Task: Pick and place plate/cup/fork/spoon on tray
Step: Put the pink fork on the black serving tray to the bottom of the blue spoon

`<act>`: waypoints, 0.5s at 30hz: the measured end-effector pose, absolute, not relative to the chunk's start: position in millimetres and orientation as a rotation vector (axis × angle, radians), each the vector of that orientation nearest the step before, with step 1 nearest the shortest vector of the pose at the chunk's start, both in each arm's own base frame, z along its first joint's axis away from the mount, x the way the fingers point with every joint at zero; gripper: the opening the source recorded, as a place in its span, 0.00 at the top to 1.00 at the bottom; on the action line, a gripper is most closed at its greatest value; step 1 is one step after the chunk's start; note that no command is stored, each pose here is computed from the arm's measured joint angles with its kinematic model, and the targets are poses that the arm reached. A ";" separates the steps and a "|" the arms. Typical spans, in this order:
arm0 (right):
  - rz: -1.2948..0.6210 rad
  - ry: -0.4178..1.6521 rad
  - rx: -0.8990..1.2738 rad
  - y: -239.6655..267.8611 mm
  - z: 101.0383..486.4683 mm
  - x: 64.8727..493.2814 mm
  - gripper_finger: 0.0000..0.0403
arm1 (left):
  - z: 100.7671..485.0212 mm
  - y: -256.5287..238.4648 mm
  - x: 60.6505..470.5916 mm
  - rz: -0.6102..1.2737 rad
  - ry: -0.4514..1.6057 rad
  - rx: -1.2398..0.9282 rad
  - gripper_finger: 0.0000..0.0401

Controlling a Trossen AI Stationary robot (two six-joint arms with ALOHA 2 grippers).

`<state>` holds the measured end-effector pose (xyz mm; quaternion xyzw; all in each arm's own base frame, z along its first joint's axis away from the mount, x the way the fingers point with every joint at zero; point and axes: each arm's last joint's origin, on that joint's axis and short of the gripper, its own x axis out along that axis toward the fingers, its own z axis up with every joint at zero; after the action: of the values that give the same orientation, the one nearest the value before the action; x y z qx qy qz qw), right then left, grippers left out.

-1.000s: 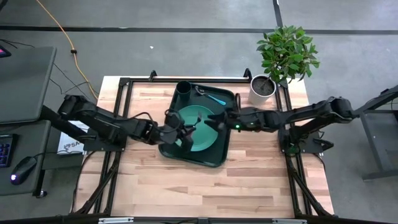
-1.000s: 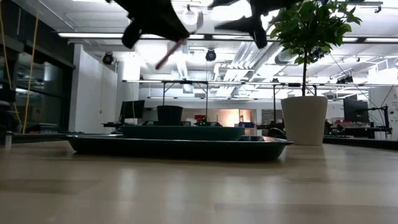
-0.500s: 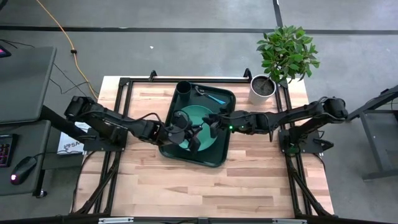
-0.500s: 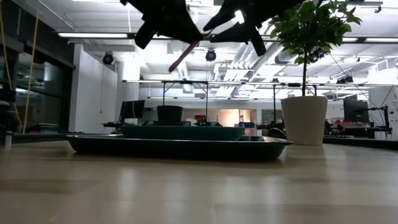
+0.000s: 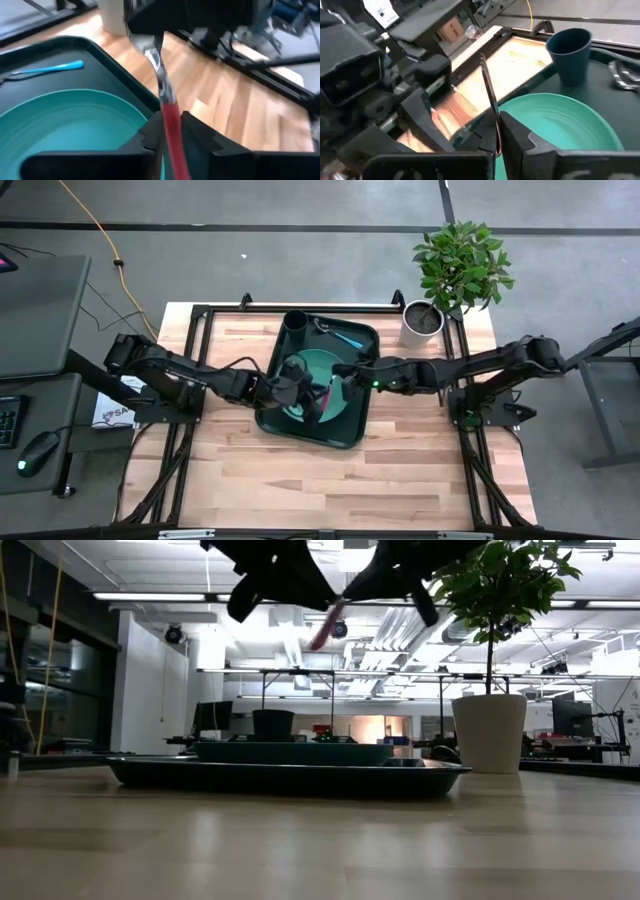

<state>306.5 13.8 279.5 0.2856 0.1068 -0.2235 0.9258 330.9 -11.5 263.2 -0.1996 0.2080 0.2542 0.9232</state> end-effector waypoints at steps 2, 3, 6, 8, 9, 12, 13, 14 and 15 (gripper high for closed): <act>-0.460 0.258 0.553 9.9 284.9 296.6 1.00 | 271.1 -6.9 329.4 0.483 0.456 -0.414 0.81; -0.453 0.282 0.537 8.0 288.3 290.4 1.00 | 277.5 -5.0 328.8 0.466 0.464 -0.418 0.77; -0.426 0.363 0.494 3.7 298.8 267.6 1.00 | 301.8 1.0 314.5 0.443 0.500 -0.393 0.66; -0.403 0.445 0.455 2.5 302.7 249.8 1.00 | 322.8 3.8 301.5 0.431 0.484 -0.376 0.61; -0.381 0.478 0.442 2.8 304.6 242.0 1.00 | 333.0 4.9 293.8 0.425 0.463 -0.371 0.58; -0.361 0.594 0.424 3.2 304.7 220.2 1.00 | 360.7 5.8 272.4 0.395 0.351 -0.365 0.54; -0.349 0.613 0.426 3.4 304.9 216.5 1.00 | 366.5 5.9 265.3 0.389 0.326 -0.360 0.53; -0.341 0.634 0.420 3.6 304.6 213.2 1.00 | 370.5 5.9 260.9 0.381 0.288 -0.362 0.52; -0.332 0.658 0.407 3.8 303.9 211.0 1.00 | 374.1 5.2 257.5 0.366 0.231 -0.371 0.52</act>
<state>211.0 3.8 303.9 0.1974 0.3192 -0.1610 0.9128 257.5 5.2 374.1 -0.1830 0.1142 0.1807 0.9596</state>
